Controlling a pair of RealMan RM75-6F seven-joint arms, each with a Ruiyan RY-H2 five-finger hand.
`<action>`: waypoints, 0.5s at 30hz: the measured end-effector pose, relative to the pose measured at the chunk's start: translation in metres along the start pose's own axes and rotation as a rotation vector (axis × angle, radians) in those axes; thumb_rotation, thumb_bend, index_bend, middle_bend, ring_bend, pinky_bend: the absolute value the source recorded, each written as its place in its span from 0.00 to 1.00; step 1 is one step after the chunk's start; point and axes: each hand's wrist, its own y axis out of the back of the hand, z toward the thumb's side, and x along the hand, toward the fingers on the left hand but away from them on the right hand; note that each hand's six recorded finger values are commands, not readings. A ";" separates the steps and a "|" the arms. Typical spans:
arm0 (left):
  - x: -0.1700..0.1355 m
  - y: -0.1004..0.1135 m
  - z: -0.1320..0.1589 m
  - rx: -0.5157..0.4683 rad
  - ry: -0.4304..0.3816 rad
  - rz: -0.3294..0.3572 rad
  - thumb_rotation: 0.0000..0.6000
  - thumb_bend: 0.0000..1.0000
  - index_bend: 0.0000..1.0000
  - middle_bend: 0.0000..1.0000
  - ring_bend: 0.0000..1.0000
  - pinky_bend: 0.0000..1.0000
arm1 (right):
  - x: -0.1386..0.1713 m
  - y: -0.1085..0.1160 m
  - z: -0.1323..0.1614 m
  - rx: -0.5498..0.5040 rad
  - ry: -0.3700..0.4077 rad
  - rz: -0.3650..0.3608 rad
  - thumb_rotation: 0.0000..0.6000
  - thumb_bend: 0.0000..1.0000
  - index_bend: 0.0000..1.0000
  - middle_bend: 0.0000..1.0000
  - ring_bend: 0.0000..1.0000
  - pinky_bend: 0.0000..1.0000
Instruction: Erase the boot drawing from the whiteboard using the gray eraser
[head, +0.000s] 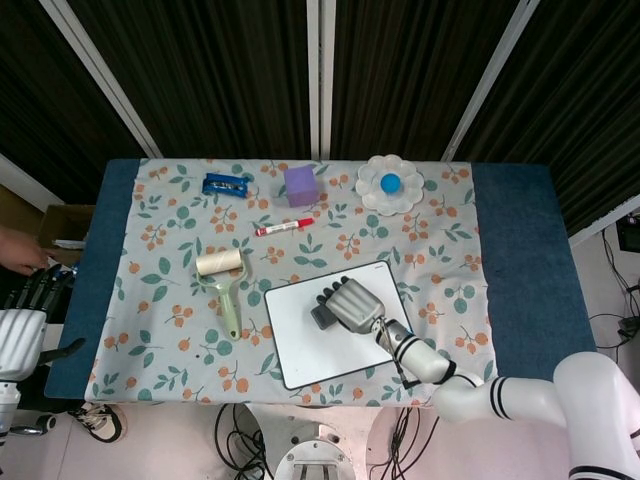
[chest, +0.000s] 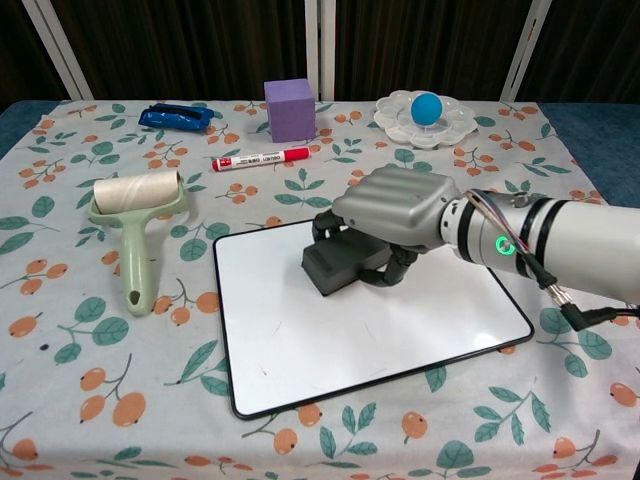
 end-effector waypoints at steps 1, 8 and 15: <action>0.000 -0.001 0.001 0.000 -0.001 -0.002 0.94 0.03 0.10 0.05 0.04 0.16 | 0.005 -0.001 0.000 0.000 0.003 0.005 1.00 0.38 0.80 0.73 0.62 0.68; 0.002 -0.004 0.005 -0.001 -0.007 -0.011 0.94 0.03 0.10 0.05 0.04 0.16 | 0.046 -0.011 -0.005 0.017 0.017 0.023 1.00 0.38 0.80 0.73 0.62 0.68; 0.003 -0.004 0.005 0.001 -0.009 -0.013 0.94 0.03 0.10 0.05 0.04 0.16 | 0.075 -0.025 -0.008 0.036 0.031 0.036 1.00 0.38 0.80 0.73 0.62 0.68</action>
